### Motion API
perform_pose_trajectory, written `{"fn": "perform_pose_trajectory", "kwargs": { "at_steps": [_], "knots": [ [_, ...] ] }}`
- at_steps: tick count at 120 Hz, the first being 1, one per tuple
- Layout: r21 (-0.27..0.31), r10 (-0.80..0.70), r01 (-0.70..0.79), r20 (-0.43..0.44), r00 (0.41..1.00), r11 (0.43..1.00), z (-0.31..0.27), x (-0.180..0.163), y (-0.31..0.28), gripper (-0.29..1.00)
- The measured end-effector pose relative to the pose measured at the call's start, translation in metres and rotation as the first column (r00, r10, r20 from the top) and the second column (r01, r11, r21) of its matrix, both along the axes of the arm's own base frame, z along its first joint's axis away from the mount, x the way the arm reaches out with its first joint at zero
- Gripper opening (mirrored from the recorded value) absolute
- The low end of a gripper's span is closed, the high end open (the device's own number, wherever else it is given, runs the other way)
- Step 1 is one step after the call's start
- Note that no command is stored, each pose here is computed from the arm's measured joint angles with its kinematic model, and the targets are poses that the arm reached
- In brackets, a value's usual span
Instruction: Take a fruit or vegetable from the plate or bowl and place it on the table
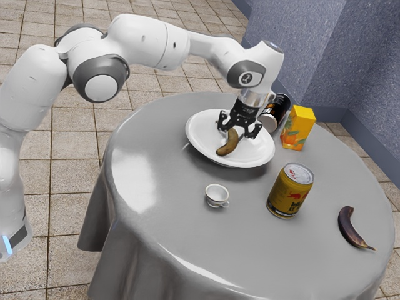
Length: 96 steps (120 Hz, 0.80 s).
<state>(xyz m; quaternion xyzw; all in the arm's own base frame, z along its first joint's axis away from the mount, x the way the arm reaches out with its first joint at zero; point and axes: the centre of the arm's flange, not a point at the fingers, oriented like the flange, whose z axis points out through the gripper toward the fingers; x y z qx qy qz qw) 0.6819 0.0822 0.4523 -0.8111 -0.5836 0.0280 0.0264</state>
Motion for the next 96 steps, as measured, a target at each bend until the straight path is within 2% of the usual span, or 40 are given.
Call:
{"fn": "perform_pose_trajectory", "kwargs": {
  "at_steps": [46, 96],
  "knots": [
    [-0.012, 0.0, 0.0, -0.01, 1.0, 1.0, 0.044, -0.006, -0.004, 0.13],
    [-0.036, 0.005, -0.006, -0.028, 1.0, 0.999, 0.11, -0.052, -0.006, 0.13]
  ]
}}
